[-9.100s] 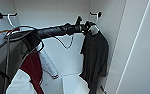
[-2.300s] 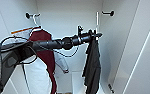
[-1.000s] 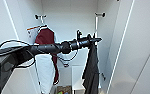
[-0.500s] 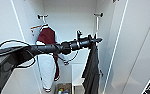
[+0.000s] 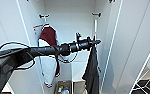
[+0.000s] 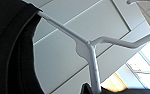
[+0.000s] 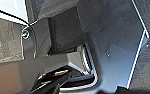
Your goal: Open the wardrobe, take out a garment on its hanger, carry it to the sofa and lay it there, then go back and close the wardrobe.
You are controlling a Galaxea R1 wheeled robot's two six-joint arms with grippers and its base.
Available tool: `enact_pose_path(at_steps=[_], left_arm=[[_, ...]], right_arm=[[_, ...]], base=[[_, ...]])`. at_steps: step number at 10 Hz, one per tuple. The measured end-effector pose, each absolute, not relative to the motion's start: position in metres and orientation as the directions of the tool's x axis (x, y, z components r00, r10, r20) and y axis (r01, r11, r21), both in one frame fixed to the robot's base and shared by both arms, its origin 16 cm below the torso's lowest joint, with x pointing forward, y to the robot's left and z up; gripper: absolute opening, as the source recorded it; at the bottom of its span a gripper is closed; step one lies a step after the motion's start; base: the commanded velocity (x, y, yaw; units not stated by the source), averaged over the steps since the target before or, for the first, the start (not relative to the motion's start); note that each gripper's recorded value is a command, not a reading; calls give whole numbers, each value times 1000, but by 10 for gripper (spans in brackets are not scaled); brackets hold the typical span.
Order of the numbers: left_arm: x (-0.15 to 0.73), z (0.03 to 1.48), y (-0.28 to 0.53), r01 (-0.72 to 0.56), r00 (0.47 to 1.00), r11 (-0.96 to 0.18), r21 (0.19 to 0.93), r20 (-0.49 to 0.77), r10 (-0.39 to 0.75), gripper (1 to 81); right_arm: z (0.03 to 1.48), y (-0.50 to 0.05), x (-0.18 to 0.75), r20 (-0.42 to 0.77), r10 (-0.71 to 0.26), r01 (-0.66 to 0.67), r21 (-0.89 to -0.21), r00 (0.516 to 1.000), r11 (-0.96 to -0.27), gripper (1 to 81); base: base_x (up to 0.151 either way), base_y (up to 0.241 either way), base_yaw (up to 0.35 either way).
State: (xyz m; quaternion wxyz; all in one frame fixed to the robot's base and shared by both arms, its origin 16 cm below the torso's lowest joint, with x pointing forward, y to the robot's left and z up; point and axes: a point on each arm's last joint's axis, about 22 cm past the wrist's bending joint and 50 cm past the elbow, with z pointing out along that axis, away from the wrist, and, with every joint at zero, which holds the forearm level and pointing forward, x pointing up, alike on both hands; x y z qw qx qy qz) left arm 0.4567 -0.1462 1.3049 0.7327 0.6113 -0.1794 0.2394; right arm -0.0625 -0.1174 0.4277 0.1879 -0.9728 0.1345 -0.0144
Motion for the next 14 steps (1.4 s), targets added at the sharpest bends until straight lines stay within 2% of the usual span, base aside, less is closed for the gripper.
enact_pose_path(at_steps=[9, 12, 14], left_arm=[[443, 1295, -147, -550, 835, 150, 822, 539, 110, 10], [436, 1293, -145, -542, 841, 164, 824, 531, 105, 10], [436, 1289, -143, -538, 843, 162, 827, 527, 108, 10]], right_arm=[[428, -117, -69, -27, -269, -259, -369, 963, -893, 811], [428, -117, -71, -27, -269, -260, -369, 963, -893, 811], [428, -117, -73, -29, -269, -260, -368, 963, -892, 811]], base=[[-122, 0, 0], [-73, 0, 0], [0, 0, 0]])
